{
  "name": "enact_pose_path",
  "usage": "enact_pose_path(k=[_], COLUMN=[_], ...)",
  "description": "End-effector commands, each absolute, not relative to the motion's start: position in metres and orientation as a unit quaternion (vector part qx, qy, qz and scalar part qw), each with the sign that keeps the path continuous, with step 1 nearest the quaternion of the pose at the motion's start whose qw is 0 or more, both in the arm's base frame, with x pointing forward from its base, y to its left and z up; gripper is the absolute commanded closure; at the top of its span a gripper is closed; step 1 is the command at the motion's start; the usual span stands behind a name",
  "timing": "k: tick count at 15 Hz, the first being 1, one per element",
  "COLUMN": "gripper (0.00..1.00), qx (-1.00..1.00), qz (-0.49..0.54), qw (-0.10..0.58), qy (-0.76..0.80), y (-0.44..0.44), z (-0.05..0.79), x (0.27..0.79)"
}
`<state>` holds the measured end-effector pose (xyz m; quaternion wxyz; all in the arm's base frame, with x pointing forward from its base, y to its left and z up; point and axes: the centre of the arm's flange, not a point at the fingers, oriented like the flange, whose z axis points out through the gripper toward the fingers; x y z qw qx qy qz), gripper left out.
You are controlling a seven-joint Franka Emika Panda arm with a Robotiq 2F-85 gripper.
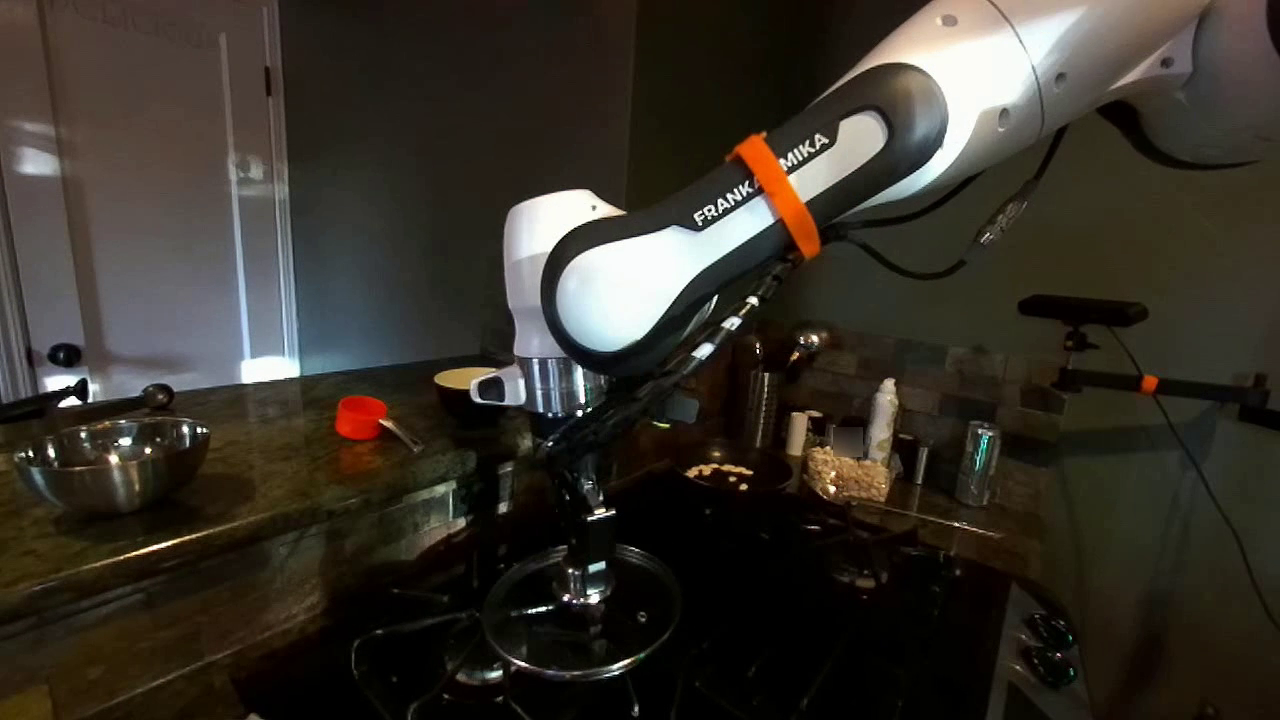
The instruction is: Put the lid on the left side of the stove
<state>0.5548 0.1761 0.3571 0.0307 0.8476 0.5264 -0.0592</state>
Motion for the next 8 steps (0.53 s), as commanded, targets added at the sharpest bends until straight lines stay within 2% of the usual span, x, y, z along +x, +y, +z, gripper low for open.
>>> enact_pose_path(k=[1, 8], gripper=[0.76, 0.76], qx=[0.844, 0.846], qz=[-0.013, 0.006], qw=[0.053, 0.004], qy=[0.533, 0.533], y=[0.194, 0.189], z=[0.373, 0.36], x=[0.57, 0.604])
